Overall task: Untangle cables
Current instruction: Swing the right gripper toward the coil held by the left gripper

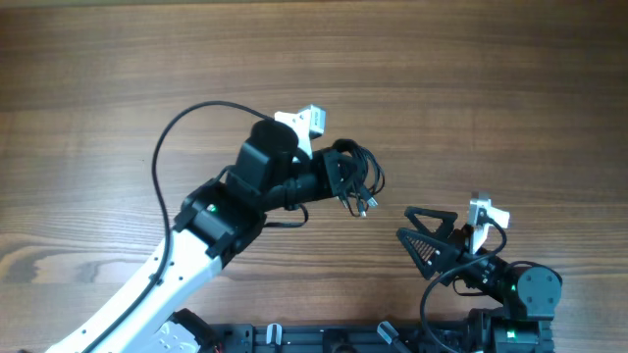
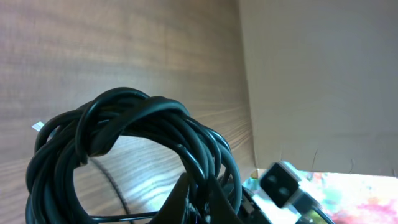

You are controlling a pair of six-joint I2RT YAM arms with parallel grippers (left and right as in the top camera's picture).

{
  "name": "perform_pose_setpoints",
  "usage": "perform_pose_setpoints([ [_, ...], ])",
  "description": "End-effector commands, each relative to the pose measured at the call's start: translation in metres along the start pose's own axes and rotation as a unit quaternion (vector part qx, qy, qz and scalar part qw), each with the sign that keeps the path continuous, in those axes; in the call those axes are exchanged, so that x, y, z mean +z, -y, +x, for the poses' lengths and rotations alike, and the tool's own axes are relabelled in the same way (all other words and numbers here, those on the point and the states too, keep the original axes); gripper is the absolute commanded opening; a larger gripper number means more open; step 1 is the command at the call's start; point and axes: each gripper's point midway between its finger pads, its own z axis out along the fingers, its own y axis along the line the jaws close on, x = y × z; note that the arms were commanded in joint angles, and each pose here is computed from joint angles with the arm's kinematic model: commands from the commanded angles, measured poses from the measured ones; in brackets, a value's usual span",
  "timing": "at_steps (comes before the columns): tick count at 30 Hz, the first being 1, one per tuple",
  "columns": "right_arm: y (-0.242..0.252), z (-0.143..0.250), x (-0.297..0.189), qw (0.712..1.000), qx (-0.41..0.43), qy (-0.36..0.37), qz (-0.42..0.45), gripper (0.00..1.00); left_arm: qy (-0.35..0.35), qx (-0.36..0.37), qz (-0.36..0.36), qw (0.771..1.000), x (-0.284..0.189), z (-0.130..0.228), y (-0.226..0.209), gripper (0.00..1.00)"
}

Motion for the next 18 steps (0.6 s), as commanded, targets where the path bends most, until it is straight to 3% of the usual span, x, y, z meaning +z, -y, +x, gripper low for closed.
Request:
perform_pose_setpoints([
  [1,-0.001,-0.003,0.000,1.000,-0.017,0.006,-0.001,0.79,-0.023,-0.056,0.000,0.998,0.011,0.012,0.002,0.04],
  [12,0.001,-0.006,0.000,1.000,-0.017,0.017,0.006,0.73,-0.057,-0.040,0.007,0.998,0.019,0.038,0.013,0.04],
  [18,0.004,-0.011,0.000,0.999,-0.018,0.029,0.015,0.72,-0.052,-0.135,0.002,0.990,0.020,0.037,0.014,0.04],
])
